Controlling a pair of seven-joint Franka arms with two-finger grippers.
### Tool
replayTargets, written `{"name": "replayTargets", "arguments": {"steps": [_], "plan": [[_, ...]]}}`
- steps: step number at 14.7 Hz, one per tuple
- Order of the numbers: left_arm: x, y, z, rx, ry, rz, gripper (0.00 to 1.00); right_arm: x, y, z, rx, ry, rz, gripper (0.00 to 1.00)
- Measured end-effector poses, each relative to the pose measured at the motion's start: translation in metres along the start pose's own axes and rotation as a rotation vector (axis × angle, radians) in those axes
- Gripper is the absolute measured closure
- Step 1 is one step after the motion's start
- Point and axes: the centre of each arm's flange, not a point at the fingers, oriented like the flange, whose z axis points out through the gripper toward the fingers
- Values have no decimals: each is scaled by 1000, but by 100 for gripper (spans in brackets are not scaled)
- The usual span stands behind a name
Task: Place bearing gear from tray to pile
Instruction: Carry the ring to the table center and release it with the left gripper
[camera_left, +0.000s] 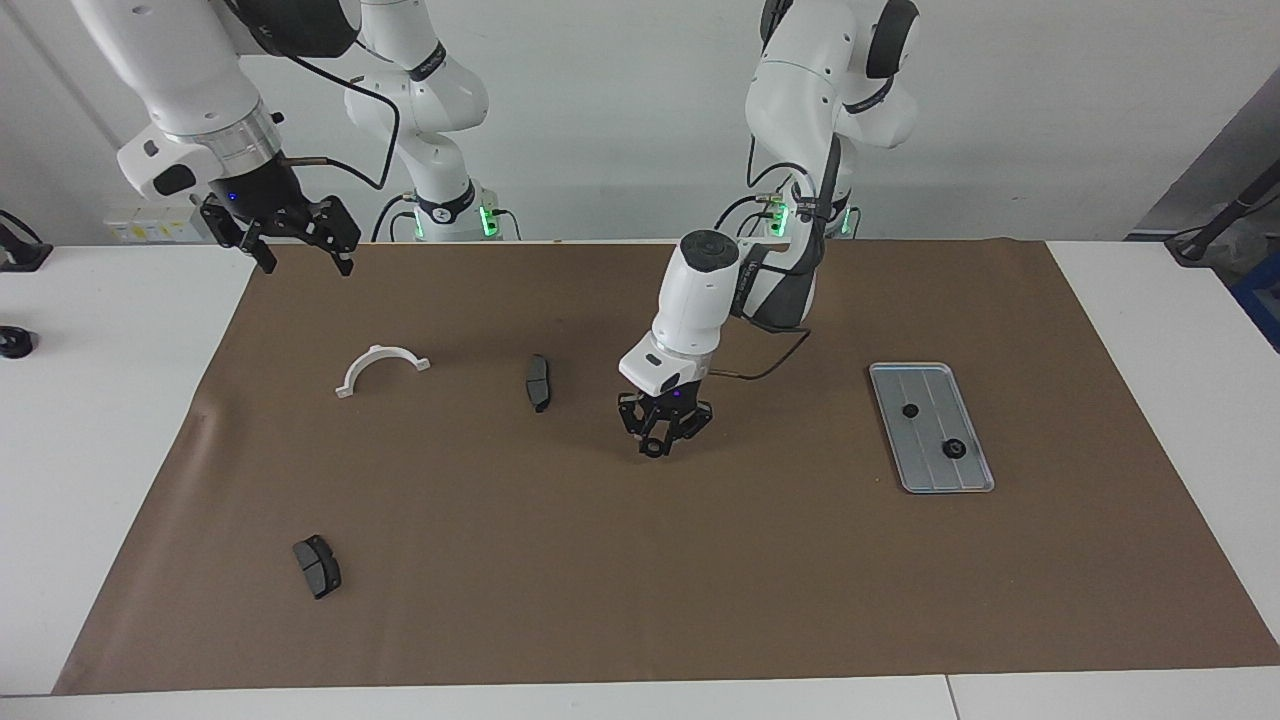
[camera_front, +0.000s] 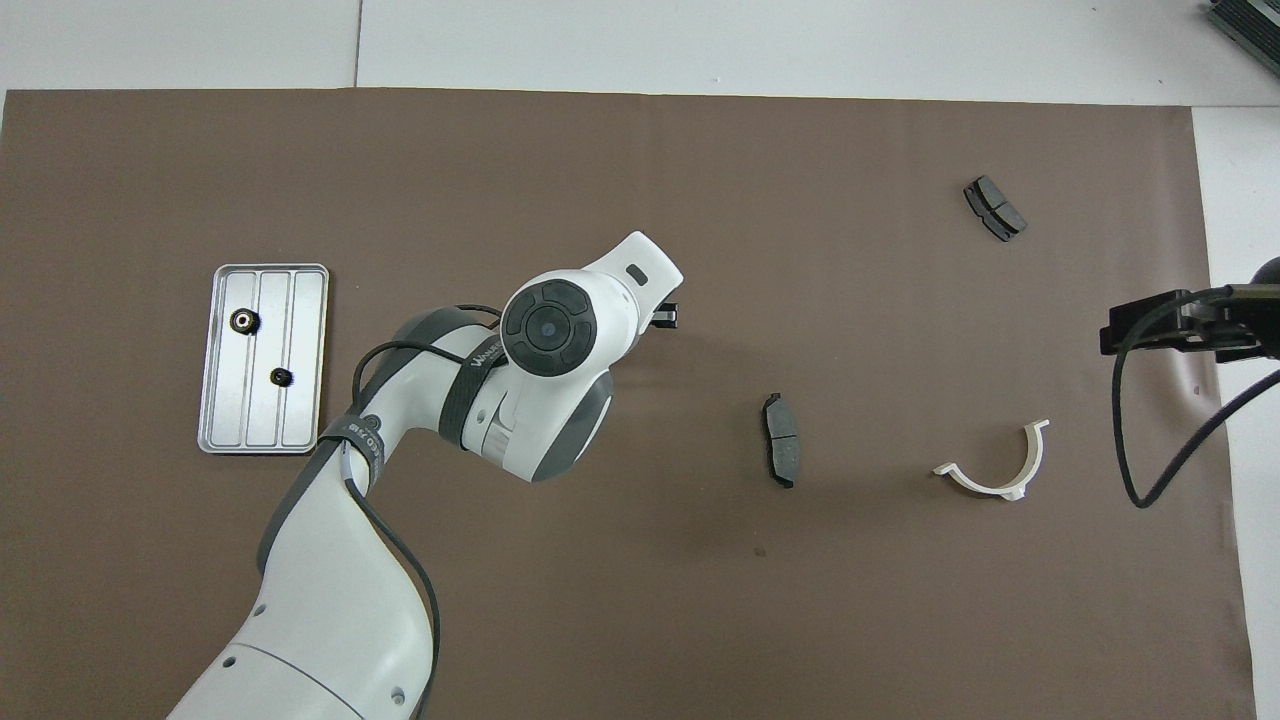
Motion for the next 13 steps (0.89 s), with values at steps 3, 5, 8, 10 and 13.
{"name": "replayTargets", "arguments": {"steps": [3,5,8,10,13], "plan": [[-2,-2,7,1,1,-2,52,0,0,0,0,0,0,0],[-1,-2,6,1,4,-6,29,0,0,0,0,0,0,0],[4,-8,1,4,14,-20,0,0,0,0,0,0,0,0],[14,-21,-14,16,9,-41,0,0,0,0,0,0,0,0],[36,-67,-60,51,-42,-65,0,0,0,0,0,0,0,0]]}}
